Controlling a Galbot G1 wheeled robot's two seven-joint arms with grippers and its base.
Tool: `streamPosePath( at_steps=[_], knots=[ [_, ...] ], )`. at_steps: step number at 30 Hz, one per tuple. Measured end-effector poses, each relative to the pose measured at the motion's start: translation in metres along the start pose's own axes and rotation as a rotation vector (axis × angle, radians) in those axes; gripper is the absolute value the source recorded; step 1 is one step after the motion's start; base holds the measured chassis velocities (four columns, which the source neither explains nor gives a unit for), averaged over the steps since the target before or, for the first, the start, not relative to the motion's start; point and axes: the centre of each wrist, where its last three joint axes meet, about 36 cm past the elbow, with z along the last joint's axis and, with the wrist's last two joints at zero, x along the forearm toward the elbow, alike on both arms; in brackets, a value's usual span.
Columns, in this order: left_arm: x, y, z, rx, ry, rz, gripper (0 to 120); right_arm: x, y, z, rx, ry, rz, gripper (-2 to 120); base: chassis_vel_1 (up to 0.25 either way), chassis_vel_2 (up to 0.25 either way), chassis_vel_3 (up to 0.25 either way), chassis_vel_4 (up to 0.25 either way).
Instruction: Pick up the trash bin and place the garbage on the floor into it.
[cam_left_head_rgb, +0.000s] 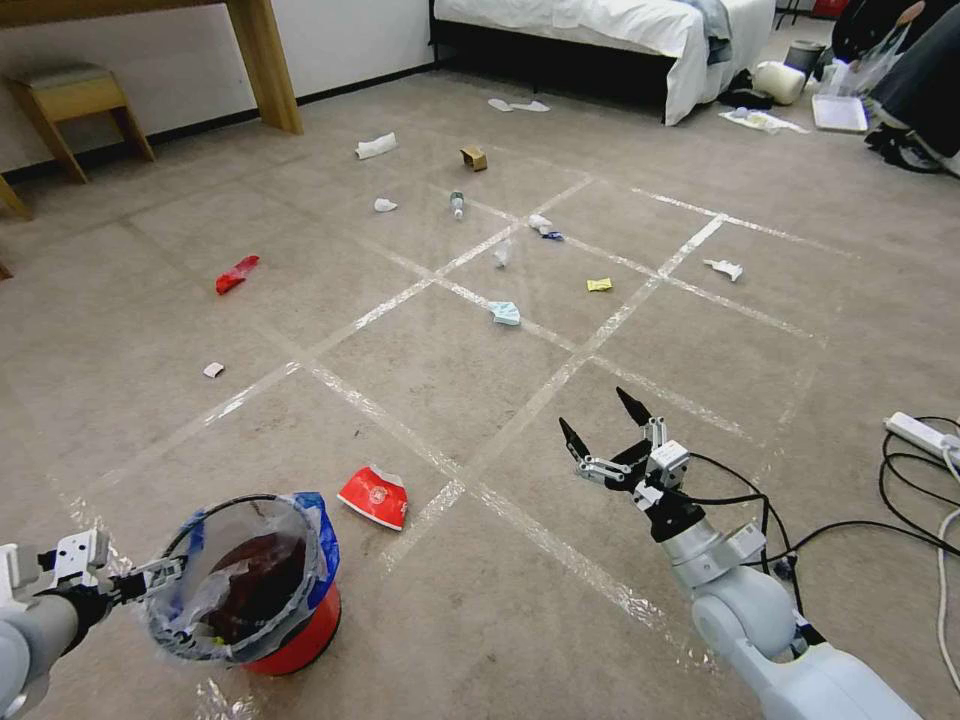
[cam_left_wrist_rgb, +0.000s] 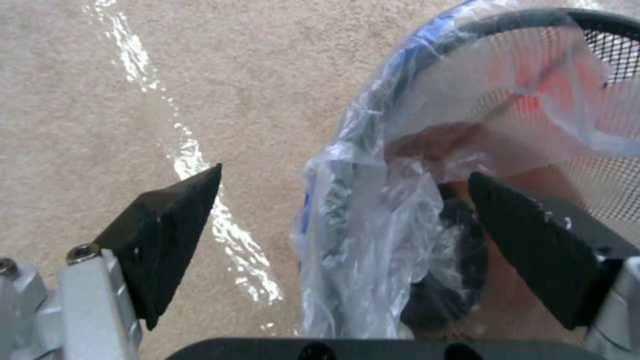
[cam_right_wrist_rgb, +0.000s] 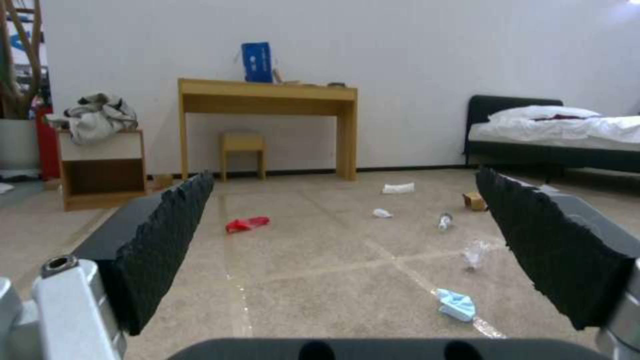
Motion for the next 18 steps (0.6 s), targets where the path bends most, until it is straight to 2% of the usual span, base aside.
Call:
streamPosePath(
  at_steps=[5, 13, 18],
  knots=[
    [-0.004, 0.001, 0.001, 0.018, 0.012, 0.018, 98, -0.001, -0.001, 0.0, 0.002, -0.001, 0.0, 100, 0.0, 0.0, 0.0, 0.0],
    [-0.021, 0.005, 0.006, 0.057, 0.041, 0.03, 98, -0.002, -0.002, 0.002, 0.003, 0.002, 0.001, 100, 0.0, 0.0, 0.0, 0.0],
    [-0.027, 0.003, 0.008, 0.07, 0.046, 0.048, 98, -0.002, -0.004, 0.003, 0.005, 0.004, 0.001, 100, 0.0, 0.0, 0.0, 0.0]
  ],
)
